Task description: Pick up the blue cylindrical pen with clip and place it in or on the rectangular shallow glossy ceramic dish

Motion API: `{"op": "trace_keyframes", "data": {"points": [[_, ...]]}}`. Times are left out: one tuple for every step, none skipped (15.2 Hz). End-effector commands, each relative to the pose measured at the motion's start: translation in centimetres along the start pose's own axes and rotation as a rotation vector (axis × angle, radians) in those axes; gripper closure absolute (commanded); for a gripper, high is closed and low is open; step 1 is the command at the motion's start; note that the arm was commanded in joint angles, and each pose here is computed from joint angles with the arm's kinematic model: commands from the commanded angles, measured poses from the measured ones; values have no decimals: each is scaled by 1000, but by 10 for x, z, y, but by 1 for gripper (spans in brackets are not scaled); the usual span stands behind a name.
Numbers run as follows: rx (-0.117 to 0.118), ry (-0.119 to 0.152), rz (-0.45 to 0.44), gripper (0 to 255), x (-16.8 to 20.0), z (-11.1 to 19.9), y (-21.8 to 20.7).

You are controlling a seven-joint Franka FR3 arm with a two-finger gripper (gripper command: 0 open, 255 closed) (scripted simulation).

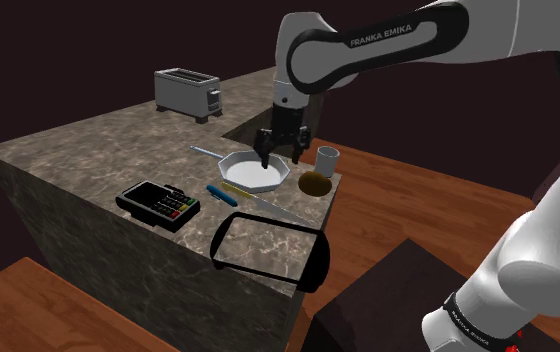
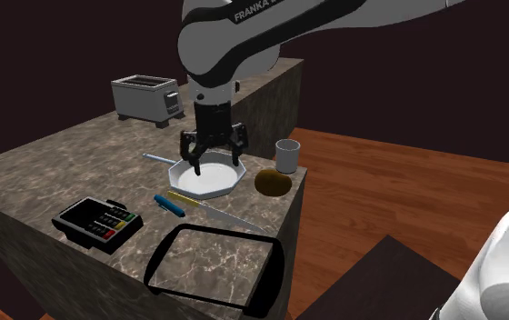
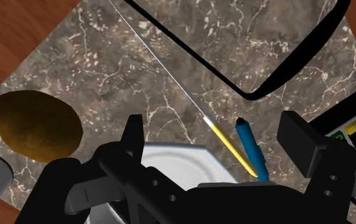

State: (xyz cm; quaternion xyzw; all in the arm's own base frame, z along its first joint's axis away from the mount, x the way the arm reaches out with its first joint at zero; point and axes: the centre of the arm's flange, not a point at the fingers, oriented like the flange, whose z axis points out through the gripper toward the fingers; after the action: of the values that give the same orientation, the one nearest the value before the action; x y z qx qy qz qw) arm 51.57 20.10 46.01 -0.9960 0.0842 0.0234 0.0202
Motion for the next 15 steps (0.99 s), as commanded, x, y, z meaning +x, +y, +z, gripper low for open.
{"op": "trace_keyframes", "data": {"points": [[3,1,11,0,16,14,-17],[4,2,16,0,24,19,-26],[6,2,21,0,32,25,-35],[7,3,26,0,40,30,-44],[8,3,31,0,48,35,-52],[10,4,36,0,56,41,-61],[11,4,41,0,64,46,-70],[12,5,46,0,72,51,-78],[12,5,46,0,72,51,-78],[12,5,46,0,72,56,-78],[12,5,46,0,72,62,-79],[12,5,46,0,72,67,-79],[12,5,46,0,73,72,-79],[12,5,46,0,73,77,-79],[12,5,46,0,73,83,-79]]}}
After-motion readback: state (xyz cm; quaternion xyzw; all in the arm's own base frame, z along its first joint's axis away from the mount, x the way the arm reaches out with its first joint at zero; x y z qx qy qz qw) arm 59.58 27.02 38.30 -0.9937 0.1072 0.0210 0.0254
